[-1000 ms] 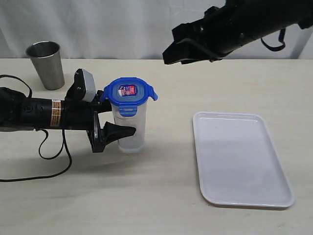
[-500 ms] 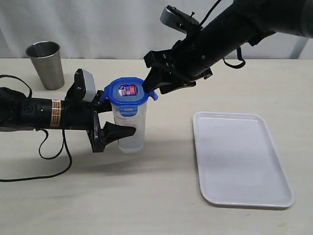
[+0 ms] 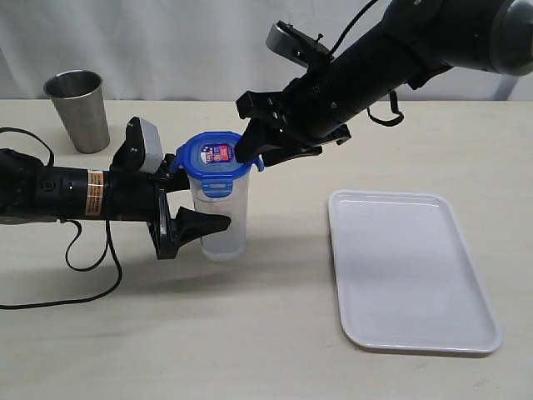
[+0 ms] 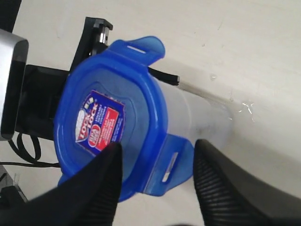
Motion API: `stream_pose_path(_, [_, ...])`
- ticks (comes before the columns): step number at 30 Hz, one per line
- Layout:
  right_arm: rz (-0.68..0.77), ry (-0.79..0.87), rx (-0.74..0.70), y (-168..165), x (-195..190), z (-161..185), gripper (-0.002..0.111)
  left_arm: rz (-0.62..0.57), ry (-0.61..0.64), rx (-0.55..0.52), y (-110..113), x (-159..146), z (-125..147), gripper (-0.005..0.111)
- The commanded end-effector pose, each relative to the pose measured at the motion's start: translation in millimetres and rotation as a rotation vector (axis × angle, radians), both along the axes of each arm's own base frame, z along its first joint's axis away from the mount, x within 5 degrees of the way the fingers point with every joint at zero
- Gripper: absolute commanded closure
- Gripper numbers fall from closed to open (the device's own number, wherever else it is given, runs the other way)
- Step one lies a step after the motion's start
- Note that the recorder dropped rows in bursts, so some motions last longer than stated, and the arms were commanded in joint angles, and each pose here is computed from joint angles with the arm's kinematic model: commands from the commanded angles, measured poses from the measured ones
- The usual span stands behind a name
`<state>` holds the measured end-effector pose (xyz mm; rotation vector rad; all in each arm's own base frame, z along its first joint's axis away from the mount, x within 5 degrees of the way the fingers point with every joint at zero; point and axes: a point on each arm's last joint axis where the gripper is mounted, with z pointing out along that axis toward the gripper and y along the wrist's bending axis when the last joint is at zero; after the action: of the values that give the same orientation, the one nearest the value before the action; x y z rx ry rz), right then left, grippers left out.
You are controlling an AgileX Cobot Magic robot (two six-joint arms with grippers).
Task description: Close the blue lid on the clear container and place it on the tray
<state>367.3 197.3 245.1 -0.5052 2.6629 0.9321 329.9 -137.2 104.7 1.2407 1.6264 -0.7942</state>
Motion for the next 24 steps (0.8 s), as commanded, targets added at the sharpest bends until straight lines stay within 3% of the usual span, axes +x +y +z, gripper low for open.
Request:
stream_pose_path(1, [0.015, 0.001, -0.014, 1.4, 2.8, -9.1, 0.065, 0.012, 0.000, 0.010, 1.6, -0.2, -1.1, 0.107])
stream_pose_path(24, [0.097, 0.171, 0.000, 8.6, 1.4, -48.4, 0.066, 0.009, 0.000, 0.010, 0.8, -0.5, -1.1, 0.107])
